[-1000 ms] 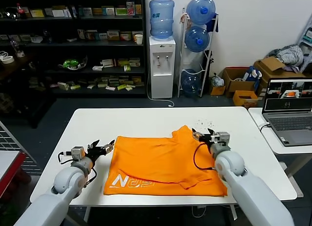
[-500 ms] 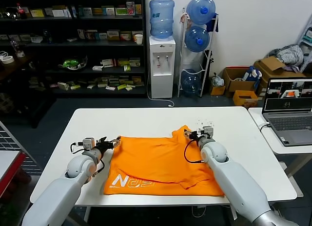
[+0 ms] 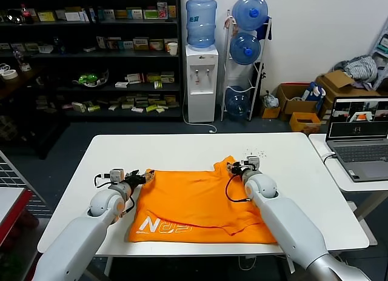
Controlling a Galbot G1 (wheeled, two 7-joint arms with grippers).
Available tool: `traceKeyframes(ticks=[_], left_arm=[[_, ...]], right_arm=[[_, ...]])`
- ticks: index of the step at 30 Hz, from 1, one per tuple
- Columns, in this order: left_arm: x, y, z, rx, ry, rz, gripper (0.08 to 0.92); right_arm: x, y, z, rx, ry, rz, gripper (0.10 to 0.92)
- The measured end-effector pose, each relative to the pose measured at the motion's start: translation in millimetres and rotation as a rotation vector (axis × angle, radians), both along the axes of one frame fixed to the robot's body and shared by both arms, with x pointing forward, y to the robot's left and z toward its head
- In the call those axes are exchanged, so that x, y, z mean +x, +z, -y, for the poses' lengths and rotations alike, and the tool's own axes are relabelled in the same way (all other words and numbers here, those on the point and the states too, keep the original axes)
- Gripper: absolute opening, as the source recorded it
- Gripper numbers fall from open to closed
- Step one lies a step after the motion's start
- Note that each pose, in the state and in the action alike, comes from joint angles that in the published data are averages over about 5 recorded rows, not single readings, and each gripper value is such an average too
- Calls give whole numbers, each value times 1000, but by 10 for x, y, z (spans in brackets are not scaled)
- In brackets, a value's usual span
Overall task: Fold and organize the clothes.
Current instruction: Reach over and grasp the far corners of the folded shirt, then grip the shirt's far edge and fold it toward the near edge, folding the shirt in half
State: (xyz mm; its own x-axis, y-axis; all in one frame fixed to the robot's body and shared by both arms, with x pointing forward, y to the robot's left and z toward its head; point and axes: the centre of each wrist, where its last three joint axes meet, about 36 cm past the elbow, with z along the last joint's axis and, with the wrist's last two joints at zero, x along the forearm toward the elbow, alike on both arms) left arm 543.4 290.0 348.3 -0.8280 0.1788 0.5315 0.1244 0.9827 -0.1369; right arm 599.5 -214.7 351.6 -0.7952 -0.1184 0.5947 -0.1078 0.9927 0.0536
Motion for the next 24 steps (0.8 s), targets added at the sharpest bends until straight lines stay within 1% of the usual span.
traceKeyframes(ticks=[7,14,16,18,20,24], left_arm=[[18,-51,35,18,-11,-10,450],[23,-65,69,19,-15,2,242],[23,-66,73,18,-17,10,190],[22,-68,75,18,-19,18,133],[17,-73,77,18,-22,28,101],[-4,-77,75,16,-24,50,94]], right_arm=[[-1,1,-16,9,7,-8,346],[-27,0,-37,22,16,8,155],[-35,3,-38,26,18,17,129],[-44,7,-35,30,20,28,124],[-54,14,-29,34,21,41,125],[-82,33,1,47,20,70,125]])
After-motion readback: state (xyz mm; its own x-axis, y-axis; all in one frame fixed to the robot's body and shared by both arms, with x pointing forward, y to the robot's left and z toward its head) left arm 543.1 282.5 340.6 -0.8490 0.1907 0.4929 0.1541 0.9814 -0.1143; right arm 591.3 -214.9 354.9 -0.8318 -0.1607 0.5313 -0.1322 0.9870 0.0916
